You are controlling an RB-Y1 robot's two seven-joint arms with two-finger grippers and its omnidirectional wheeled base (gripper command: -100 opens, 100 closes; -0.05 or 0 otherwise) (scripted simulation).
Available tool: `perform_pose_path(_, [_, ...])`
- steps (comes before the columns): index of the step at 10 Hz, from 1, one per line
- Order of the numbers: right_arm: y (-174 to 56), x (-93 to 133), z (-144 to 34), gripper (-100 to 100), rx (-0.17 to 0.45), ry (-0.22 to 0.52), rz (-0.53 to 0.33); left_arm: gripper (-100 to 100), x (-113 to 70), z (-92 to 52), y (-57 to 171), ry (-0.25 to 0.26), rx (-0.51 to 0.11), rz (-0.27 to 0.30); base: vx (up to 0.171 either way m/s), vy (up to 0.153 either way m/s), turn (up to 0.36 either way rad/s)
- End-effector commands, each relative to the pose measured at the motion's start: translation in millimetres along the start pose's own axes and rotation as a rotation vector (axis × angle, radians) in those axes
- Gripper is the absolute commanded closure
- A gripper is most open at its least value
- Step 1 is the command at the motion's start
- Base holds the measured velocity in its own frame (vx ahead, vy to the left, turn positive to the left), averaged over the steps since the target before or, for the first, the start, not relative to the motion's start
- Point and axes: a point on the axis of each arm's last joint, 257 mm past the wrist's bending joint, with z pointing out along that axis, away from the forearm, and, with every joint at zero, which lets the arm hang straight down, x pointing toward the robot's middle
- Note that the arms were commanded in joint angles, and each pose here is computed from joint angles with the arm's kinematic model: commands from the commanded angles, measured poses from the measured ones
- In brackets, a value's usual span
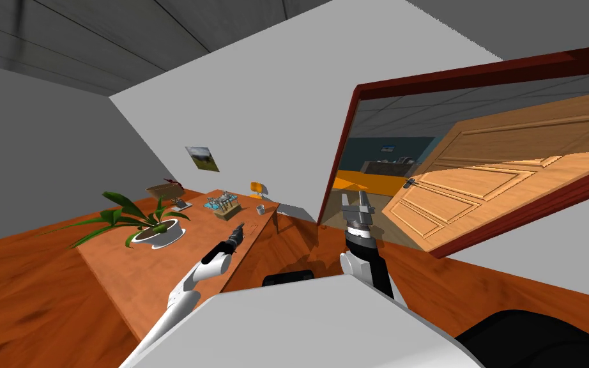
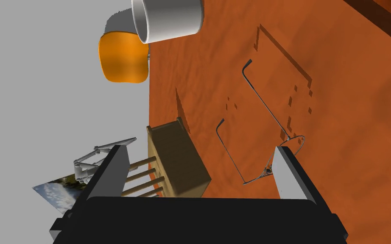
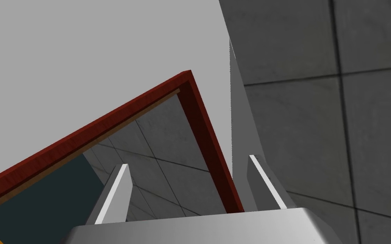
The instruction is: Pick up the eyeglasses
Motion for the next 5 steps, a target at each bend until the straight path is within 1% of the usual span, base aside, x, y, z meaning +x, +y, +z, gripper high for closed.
perform_pose_path(1, [0, 0, 0.0, 0, 0.0, 0.0, 0.0, -100, -6.9, 7.0, 16, -0.009, -0.066, -0.01, 0.004, 0.076, -0.128])
perform_pose_path(2, [0, 0, 0.0, 0, 0.0, 0.0, 0.0, -100, -7.3, 6.8, 20, -0.01, -0.079, -0.011, 0.007, 0.066, -0.067])
perform_pose_path(3, [0, 0, 0.0, 0, 0.0, 0.0, 0.0, -100, -12.9, 9.7, 31, -0.017, -0.125, -0.017, 0.016, 0.057, -0.079])
perform_pose_path(5, [0, 0, 0.0, 0, 0.0, 0.0, 0.0, -100, -23.3, 13.2, 51, -0.032, -0.207, -0.029, 0.021, 0.078, -0.135])
